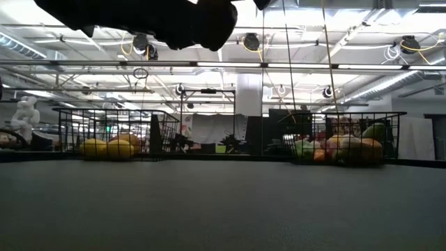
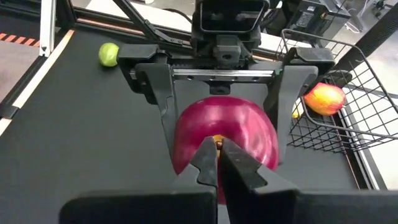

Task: Sort produce into baskets
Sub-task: Put the red apple into the left black wire basket

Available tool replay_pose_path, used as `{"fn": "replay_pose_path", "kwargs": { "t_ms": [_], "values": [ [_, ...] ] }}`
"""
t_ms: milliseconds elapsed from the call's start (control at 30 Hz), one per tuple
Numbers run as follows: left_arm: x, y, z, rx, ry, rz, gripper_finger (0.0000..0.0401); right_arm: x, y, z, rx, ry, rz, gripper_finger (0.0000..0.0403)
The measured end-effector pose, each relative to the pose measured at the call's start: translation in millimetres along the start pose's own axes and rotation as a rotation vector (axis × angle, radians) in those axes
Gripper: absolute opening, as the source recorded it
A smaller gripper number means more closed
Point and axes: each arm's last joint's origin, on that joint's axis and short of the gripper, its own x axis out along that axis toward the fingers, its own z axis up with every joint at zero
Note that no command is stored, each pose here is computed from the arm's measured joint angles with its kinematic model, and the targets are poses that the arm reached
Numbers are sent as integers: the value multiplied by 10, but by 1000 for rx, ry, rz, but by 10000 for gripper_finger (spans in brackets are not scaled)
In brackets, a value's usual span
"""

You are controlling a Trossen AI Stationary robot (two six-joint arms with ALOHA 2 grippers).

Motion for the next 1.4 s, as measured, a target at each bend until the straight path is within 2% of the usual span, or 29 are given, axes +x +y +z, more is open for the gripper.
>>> {"fn": "replay_pose_path", "kwargs": {
  "t_ms": [200, 467, 600, 833, 1000, 1200, 1300, 1400],
  "values": [
    [1, 0, 1, 26, 1, 0, 343, 0, 1, -4, -1, 5, 0, 0],
    [1, 0, -2, 34, 5, 0, 338, -1, 1, -8, -1, 8, 0, 1],
    [1, 0, -2, 34, 5, 1, 338, -1, 2, -8, -1, 7, 1, 13],
    [0, 9, -1, 35, 9, 27, 337, 0, 3, -11, 14, 9, -7, 67],
    [-1, 9, -5, 36, 16, 29, 337, -63, -33, 60, 8, -16, -108, 108],
    [-72, 34, -16, 51, 99, 70, 336, -464, -52, 350, 8, -107, -302, 169],
    [-172, 83, 22, 71, 155, 151, 336, -662, -26, 336, 19, -76, -384, 197],
    [-313, 162, 66, 95, 216, 250, 336, -826, 24, 235, 88, -22, -375, 218]
  ]
}}
